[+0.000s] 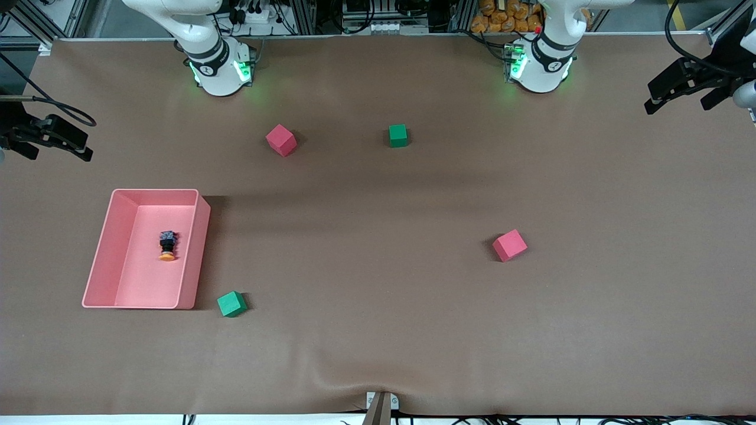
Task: Place and upright button with both arms
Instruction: 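Reach the right gripper toward the button inside the pink tray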
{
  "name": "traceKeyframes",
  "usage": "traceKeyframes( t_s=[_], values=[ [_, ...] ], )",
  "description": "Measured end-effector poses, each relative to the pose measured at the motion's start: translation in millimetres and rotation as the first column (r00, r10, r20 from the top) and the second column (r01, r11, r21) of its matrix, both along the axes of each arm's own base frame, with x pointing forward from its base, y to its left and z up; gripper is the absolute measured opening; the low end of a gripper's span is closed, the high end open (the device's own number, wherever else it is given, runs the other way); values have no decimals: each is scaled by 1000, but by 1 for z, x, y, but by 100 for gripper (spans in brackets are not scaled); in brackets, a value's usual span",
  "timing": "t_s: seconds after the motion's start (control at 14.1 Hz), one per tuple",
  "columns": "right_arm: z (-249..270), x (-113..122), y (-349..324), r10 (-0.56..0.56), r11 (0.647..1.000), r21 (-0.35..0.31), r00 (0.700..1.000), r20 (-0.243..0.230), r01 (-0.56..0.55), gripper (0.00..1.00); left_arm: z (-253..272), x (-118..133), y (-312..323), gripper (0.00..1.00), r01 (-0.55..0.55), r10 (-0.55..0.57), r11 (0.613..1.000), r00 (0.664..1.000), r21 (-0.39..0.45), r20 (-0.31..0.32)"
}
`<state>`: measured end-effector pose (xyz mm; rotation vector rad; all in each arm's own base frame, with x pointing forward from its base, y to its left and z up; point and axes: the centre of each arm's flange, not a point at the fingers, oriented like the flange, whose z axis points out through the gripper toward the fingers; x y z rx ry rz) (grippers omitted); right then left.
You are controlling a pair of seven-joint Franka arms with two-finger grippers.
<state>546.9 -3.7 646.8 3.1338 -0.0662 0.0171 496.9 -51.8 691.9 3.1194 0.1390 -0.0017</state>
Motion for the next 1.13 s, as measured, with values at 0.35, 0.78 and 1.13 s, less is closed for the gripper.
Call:
traceKeyframes(
  t_s=[0.35,0.78,1.13],
  values=[
    [0,0,0,0,1000,5,1000,-1,0,100,0,0,0,100,-1,1,1000,1000,4,0],
    [-25,7,2,6,1000,9,998,-61,-6,100,-1,1,1,100,0,0,1000,1000,26,1],
    [-115,47,-3,70,997,30,979,-189,-65,100,-2,1,0,100,2,-2,1000,1000,26,0]
  ],
)
